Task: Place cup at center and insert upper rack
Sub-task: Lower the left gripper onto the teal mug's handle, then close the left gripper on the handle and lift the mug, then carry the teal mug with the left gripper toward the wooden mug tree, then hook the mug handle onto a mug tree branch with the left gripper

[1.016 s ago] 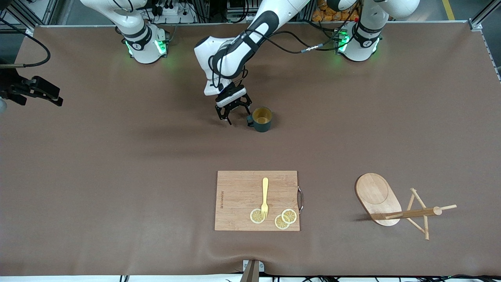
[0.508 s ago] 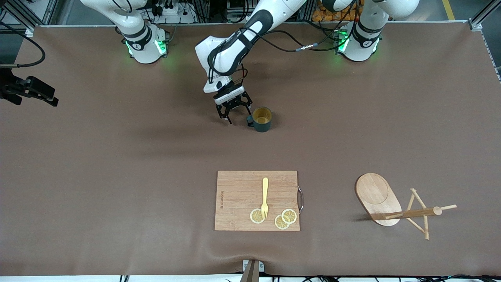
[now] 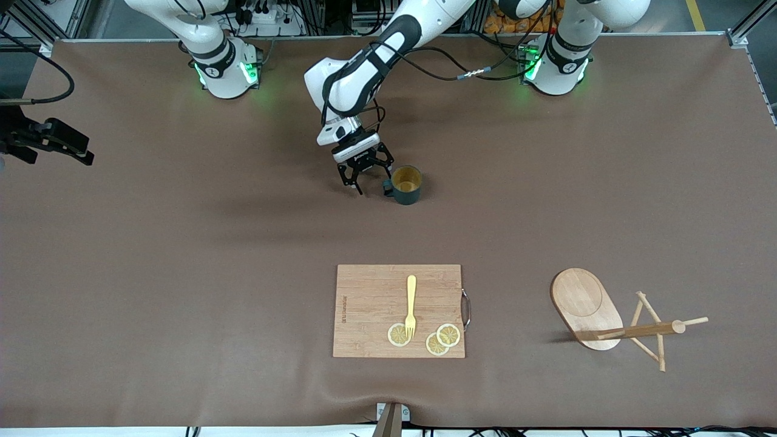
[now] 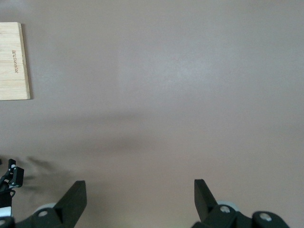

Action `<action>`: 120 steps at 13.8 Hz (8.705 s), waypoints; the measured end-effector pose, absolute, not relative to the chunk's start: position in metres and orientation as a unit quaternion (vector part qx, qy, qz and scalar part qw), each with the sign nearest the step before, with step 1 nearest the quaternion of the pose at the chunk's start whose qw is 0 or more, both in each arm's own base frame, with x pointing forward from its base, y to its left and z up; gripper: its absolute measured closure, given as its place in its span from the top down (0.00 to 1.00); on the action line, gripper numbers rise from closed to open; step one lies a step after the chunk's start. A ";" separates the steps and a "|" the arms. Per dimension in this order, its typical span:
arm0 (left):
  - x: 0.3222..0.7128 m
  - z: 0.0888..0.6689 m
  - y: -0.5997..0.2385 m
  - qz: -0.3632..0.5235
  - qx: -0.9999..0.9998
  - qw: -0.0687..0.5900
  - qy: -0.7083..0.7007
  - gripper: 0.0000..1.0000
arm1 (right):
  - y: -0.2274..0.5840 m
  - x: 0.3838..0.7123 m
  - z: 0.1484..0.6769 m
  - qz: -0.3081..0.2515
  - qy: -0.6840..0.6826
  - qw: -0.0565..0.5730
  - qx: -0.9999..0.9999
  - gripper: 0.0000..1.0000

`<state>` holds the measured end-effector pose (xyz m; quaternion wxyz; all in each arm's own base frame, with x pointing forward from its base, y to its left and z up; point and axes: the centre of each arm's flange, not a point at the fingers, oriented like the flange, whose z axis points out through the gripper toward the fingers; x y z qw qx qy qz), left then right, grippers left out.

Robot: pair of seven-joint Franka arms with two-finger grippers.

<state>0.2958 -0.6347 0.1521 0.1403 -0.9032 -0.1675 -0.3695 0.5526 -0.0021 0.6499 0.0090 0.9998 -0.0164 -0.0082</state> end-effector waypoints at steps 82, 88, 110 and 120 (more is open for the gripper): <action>0.691 0.505 -0.128 0.099 -0.827 -0.293 -0.470 0.07 | -0.006 0.553 0.650 -0.009 -0.020 0.009 1.000 1.00; 0.707 0.488 -0.068 0.129 -0.777 -0.379 -0.486 0.07 | -0.005 0.552 0.649 -0.010 -0.019 0.009 1.000 1.00; 0.731 0.400 0.057 0.054 -0.751 -0.527 -0.395 0.07 | -0.005 0.552 0.649 -0.013 -0.019 0.009 1.000 1.00; 0.732 0.378 0.073 0.052 -0.745 -0.533 -0.398 0.07 | -0.004 0.552 0.649 -0.013 -0.019 0.009 1.000 1.00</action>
